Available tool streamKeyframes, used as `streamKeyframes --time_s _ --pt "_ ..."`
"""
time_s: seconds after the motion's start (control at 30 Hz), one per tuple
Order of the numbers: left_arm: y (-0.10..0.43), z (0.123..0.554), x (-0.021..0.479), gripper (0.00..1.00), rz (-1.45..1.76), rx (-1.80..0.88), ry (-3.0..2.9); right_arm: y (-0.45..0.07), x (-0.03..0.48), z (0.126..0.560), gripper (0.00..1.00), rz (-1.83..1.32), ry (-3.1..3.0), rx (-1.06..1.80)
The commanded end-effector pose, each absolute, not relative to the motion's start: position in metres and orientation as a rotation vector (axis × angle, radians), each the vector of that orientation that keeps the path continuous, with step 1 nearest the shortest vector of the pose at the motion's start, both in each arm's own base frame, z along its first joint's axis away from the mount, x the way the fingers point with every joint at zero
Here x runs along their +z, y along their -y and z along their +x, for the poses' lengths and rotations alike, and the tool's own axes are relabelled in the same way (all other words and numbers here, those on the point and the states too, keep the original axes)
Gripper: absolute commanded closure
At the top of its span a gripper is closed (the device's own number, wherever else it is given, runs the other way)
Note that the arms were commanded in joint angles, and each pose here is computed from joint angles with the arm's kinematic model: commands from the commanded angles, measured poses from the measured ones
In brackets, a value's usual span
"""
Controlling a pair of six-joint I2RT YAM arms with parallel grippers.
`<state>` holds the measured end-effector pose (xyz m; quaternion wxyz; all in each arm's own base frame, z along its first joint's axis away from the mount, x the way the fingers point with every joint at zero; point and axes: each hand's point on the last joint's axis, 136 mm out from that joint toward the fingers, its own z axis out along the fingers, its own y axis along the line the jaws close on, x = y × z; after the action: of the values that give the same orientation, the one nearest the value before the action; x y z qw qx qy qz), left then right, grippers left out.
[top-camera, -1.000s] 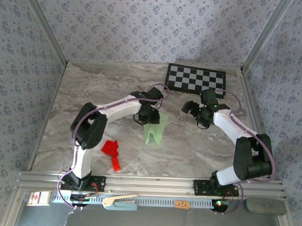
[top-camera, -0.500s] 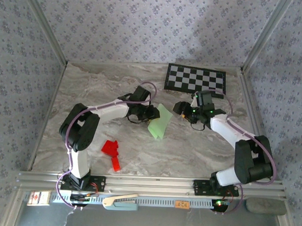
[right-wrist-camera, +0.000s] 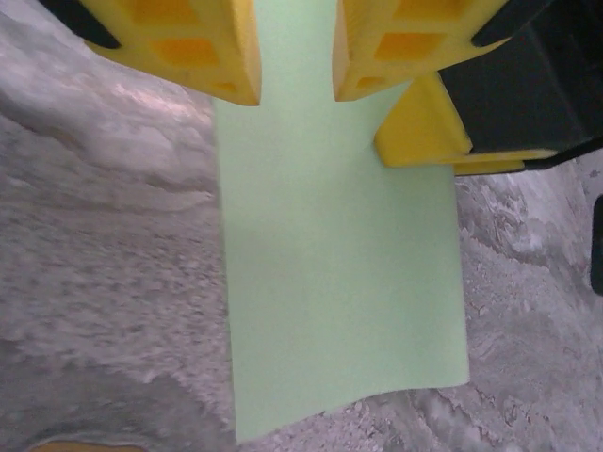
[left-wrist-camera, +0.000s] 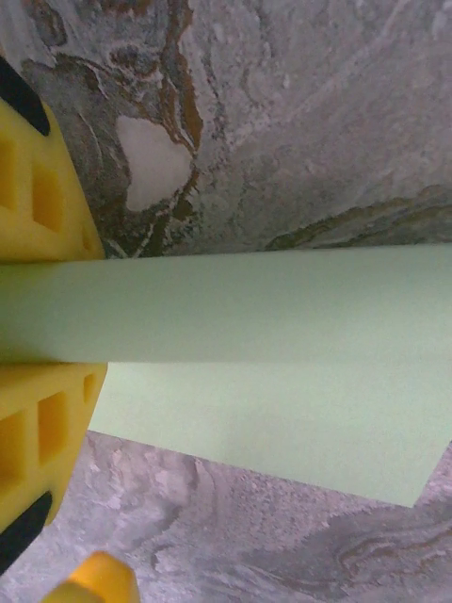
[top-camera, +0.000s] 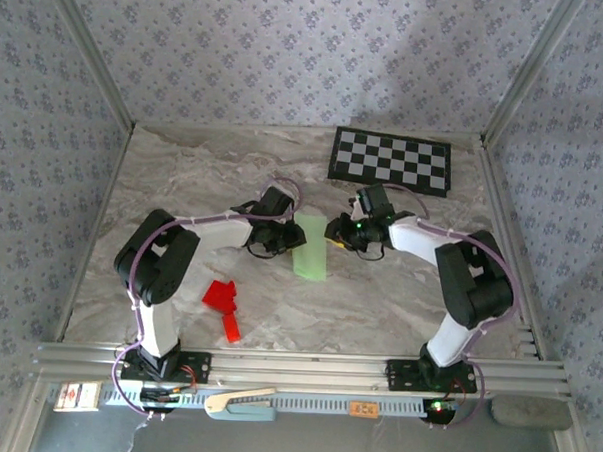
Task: Fold a paper plane with a square sheet of paper (pick it up from the middle)
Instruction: First fold the square sheet of paper in half at the center of the table.
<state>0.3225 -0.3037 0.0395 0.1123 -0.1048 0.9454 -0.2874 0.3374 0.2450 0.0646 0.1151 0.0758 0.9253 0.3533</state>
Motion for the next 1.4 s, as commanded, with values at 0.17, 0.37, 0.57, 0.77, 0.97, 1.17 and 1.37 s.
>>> streamKeyframes --time_s 0.17,0.37,0.57,0.77,0.97,1.17,1.37 --pt "0.296 0.325 0.042 0.72 -0.357 -0.817 -2.759 -0.267 0.040 0.329 0.82 0.179 -2.875 0.979" --pt "0.290 0.322 0.041 0.70 -0.339 -0.761 -2.786 -0.269 0.023 0.323 0.85 0.184 -2.959 0.931" --pt "0.276 0.321 0.048 0.63 -0.336 -0.660 -2.805 -0.262 0.008 0.316 0.85 0.232 -3.026 0.861" --pt "0.266 0.317 0.058 0.50 -0.318 -0.560 -2.832 -0.263 -0.003 0.310 0.83 0.336 -3.062 0.859" --pt "0.269 0.312 0.057 0.38 -0.282 -0.519 -2.869 -0.267 0.000 0.313 0.83 0.358 -3.048 0.886" --pt "0.279 0.308 0.053 0.32 -0.168 -0.480 -2.911 -0.272 0.005 0.315 0.83 0.339 -3.031 0.935" --pt "0.280 0.307 0.043 0.32 -0.127 -0.435 -2.943 -0.280 0.023 0.320 0.84 0.288 -2.965 1.043"
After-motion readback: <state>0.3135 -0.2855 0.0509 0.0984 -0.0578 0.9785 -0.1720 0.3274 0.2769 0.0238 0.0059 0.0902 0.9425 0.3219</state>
